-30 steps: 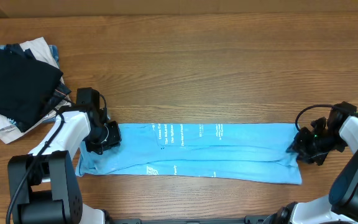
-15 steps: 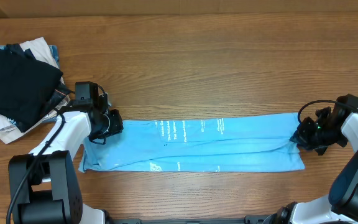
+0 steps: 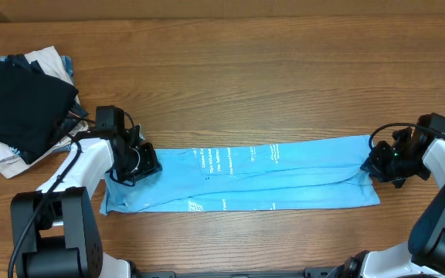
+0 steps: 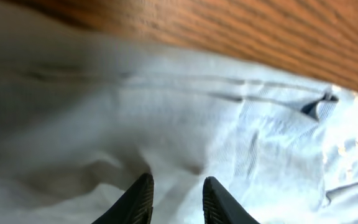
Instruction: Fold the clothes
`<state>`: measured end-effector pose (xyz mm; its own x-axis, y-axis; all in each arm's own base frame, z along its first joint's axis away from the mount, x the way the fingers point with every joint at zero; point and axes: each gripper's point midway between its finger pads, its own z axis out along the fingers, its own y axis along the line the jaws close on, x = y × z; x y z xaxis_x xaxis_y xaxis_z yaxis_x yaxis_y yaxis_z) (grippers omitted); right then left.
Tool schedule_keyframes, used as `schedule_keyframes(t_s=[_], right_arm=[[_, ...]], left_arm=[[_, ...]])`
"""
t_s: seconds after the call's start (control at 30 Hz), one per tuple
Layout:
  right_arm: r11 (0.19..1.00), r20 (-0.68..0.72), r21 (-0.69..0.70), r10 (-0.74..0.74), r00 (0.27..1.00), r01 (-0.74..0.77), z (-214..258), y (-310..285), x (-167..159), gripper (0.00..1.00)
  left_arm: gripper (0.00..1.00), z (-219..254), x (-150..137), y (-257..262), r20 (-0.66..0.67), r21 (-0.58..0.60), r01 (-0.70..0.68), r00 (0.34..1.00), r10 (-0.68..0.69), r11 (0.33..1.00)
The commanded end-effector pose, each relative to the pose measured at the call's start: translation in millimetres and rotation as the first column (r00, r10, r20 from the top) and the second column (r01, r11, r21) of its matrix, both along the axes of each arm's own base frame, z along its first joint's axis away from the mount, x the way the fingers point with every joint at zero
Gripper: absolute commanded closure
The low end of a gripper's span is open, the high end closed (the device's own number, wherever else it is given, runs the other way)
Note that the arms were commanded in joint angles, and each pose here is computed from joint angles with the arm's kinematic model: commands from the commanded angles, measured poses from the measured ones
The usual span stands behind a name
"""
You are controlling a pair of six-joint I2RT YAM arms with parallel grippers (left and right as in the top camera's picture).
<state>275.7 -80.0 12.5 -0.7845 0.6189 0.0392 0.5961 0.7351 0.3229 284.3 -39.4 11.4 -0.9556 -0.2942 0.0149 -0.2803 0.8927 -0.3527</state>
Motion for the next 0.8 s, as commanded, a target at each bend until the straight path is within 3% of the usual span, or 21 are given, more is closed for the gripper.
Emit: schedule_keyframes(t_s=[0.0,0.17,0.47,0.77], right_arm=[[1.000,0.023,-0.005,-0.005,1.000,0.005,4.5,-3.0,8.9,0.96],[1.000,0.016,-0.002,-0.005,1.000,0.005,4.5,-2.2,7.4,0.96],[1.000,0.027,-0.007,-0.005,1.000,0.005,4.6,-3.5,10.1,0.96],[0.998,0.130,-0.056,-0.017,0.991,0.025,7.9,-16.0,35.1,0.96]], left_arm=[[0.70,0.7,-5.2,4.2,-0.018,0.037,-0.014,1.000,0.015,0.999],[0.72,-10.8,-1.3,50.2,0.005,0.306,-0.017,1.000,0.017,0.952],[0.75,-36.5,20.8,61.9,0.083,0.375,0.011,0.996,-0.045,0.927],[0.75,-24.4,79.3,67.5,0.295,0.393,-0.064,0.954,-0.060,0.917]])
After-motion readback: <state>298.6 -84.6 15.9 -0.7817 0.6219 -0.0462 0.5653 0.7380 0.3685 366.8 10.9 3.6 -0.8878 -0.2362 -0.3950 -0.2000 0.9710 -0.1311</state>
